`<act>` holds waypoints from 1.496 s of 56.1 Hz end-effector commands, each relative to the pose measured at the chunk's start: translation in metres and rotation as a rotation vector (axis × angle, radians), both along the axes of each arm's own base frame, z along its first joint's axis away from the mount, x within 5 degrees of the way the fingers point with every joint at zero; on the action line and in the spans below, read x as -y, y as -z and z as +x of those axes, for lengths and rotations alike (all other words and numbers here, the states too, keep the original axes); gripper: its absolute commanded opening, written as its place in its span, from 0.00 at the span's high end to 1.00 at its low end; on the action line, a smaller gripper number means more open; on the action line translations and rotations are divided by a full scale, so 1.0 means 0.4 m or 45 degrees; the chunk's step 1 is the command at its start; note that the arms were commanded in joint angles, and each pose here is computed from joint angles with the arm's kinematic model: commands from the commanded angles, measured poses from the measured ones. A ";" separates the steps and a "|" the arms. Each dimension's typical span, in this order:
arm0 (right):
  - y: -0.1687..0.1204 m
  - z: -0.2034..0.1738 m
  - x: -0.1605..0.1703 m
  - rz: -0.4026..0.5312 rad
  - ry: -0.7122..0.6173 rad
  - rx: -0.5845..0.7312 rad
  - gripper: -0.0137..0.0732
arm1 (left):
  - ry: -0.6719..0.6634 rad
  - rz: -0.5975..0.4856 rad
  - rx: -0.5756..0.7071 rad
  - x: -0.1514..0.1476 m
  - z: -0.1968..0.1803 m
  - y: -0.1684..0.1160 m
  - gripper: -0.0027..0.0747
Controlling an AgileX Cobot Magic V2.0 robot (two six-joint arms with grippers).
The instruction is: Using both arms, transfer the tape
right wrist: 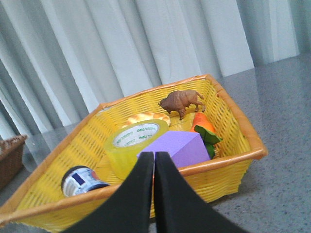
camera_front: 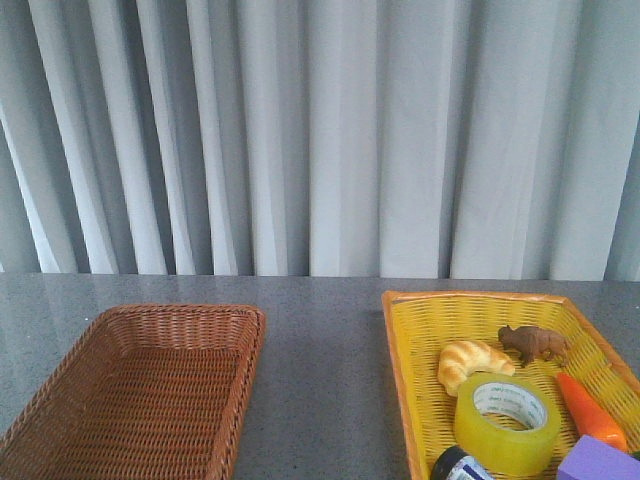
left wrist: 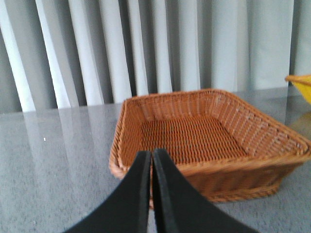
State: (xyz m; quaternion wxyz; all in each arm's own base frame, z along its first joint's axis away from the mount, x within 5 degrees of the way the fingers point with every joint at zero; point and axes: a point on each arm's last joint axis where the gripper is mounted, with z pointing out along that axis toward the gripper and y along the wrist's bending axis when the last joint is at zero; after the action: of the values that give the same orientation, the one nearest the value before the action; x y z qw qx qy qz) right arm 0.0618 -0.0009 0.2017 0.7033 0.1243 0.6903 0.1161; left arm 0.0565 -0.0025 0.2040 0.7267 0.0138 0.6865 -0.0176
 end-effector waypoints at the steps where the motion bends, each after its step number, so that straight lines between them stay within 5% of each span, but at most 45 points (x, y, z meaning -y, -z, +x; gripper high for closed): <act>1: -0.016 0.001 0.005 0.076 0.025 0.091 0.85 | -0.008 -0.030 0.174 -0.002 -0.004 -0.040 0.97; 17: -0.015 0.001 0.006 0.130 0.027 0.092 0.85 | -0.017 -0.051 0.399 -0.005 -0.015 -0.079 0.97; 33: -0.059 -0.003 0.003 0.133 0.010 0.104 0.84 | 0.085 -0.451 0.484 -0.006 -0.025 -0.106 0.97; 42: -0.145 -0.002 -0.002 0.073 -0.013 0.090 0.80 | 0.120 -0.461 0.525 -0.002 -0.040 -0.166 0.95; 55: -0.286 0.051 -0.003 -0.136 -0.014 0.061 0.62 | 0.113 -0.433 0.490 -0.001 -0.035 -0.269 0.88; 71: -0.413 0.155 0.001 -0.221 0.004 0.070 0.24 | 0.100 -0.432 0.415 0.001 0.012 -0.350 0.65; 84: -0.439 0.202 0.006 -0.280 0.029 0.099 0.19 | 0.084 -0.430 0.321 0.003 0.052 -0.350 0.53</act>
State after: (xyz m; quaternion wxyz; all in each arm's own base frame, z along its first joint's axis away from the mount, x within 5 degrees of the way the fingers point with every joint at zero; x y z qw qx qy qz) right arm 0.1346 -0.0011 0.3556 0.7120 0.0649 0.6965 0.0616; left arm 0.0753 -0.0035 0.3301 0.7813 -0.0842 0.6009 -0.1466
